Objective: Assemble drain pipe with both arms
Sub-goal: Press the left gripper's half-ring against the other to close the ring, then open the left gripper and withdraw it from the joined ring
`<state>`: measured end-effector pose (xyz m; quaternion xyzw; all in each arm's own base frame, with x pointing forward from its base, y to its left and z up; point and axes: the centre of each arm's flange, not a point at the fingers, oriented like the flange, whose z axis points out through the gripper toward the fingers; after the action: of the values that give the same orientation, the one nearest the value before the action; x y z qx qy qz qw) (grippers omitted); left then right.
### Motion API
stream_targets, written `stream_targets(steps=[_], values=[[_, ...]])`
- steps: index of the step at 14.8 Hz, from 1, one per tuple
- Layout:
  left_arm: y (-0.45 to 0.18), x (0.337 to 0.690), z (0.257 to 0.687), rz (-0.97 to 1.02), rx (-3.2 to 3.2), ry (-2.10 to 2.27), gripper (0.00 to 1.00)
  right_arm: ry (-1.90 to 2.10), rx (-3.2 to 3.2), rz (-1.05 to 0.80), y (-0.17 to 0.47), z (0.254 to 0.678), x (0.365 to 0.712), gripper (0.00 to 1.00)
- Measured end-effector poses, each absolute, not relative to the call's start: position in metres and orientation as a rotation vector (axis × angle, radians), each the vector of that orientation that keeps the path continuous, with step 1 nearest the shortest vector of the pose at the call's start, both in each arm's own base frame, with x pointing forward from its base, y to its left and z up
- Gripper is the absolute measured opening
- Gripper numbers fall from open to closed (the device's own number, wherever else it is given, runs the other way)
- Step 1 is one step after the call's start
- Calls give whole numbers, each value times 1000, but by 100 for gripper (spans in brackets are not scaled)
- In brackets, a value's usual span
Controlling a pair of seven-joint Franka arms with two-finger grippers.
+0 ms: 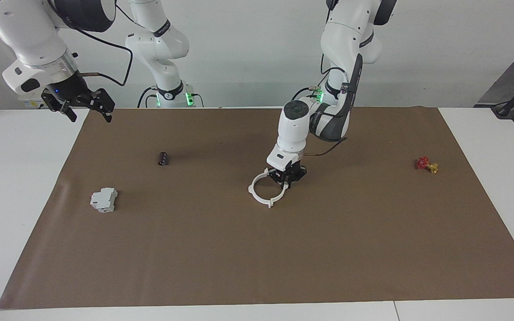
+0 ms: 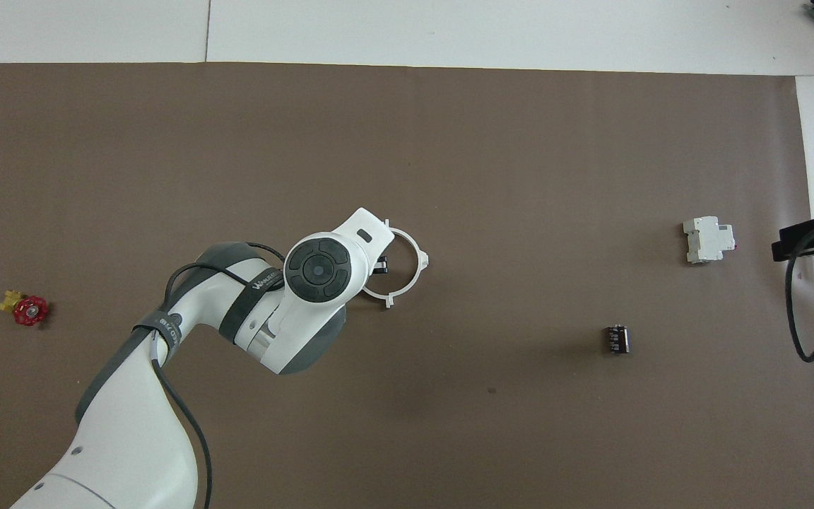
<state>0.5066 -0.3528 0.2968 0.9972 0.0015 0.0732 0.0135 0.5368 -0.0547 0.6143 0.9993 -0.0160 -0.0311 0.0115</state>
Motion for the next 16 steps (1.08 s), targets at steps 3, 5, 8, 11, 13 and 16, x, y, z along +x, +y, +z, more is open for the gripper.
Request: stream_targets(steps=[3, 5, 8, 11, 13, 16], values=[[-352, 506, 295, 232, 3103, 4, 21, -50, 3117, -97, -55, 614, 537, 100], [-352, 506, 295, 232, 3102, 4, 21, -50, 3117, -97, -55, 614, 537, 100], [-352, 506, 295, 232, 3102, 4, 21, -50, 3117, -97, -55, 614, 537, 100], [-352, 506, 295, 237, 3099, 6, 44, -50, 3117, -97, -55, 614, 537, 100], [-352, 506, 295, 234, 3100, 29, 68, -50, 3117, -97, -55, 614, 537, 100], [-346, 508, 297, 202, 3127, 69, 100, -50, 3117, -97, -55, 614, 537, 100]])
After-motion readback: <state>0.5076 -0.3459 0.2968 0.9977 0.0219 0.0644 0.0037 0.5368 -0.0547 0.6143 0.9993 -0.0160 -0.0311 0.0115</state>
